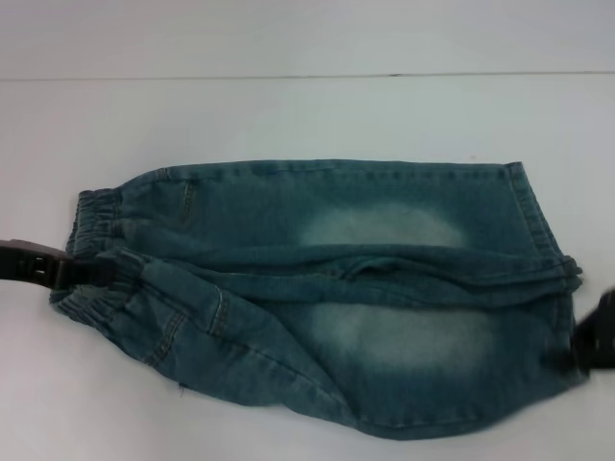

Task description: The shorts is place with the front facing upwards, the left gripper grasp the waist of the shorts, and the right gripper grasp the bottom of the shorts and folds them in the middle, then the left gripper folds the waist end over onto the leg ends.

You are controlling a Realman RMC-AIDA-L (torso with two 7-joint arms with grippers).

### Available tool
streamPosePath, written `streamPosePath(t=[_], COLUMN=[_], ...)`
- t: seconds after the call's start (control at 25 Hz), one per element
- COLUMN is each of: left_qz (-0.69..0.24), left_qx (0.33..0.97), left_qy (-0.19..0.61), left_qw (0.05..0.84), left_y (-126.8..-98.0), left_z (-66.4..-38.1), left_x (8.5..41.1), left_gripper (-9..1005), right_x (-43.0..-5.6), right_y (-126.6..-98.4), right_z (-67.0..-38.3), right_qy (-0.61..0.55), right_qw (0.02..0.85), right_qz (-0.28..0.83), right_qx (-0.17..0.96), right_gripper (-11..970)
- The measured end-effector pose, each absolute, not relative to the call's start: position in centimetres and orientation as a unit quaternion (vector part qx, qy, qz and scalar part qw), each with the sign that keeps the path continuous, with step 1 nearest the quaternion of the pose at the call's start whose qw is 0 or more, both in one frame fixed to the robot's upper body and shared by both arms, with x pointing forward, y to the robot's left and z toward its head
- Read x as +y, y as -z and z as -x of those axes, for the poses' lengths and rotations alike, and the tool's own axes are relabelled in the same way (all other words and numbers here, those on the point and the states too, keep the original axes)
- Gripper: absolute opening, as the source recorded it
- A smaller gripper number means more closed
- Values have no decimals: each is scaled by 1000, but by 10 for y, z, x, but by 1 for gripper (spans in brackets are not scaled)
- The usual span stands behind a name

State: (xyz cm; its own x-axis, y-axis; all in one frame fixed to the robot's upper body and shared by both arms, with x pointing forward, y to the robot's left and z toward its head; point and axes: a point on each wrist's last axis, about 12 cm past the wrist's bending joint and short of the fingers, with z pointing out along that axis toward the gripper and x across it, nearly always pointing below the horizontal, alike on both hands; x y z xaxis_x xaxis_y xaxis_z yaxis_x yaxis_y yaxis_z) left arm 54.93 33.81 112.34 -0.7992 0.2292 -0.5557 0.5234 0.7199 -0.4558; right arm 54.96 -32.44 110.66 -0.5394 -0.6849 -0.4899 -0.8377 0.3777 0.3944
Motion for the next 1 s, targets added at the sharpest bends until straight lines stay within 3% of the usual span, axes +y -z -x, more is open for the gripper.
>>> streamPosePath(t=[0.28,0.6,1.0], left_qz=[-180,-127,-83], left_qx=[903,900,888], left_qy=[304,303,293], left_qw=[244,286,344], left_y=[-1125,-1127,-1125], left_z=[-550,-553,-557], left_x=[345,359,368], left_gripper=[34,33,34], right_x=[-350,-357,-350], right_y=[-1112,-1093,-1085], right_z=[-556,-561,-572], right_qy=[-342,-327,-301], right_qw=[286,386,458], right_qz=[346,234,184], right_qx=[826,830,816], right_gripper=[42,43,42])
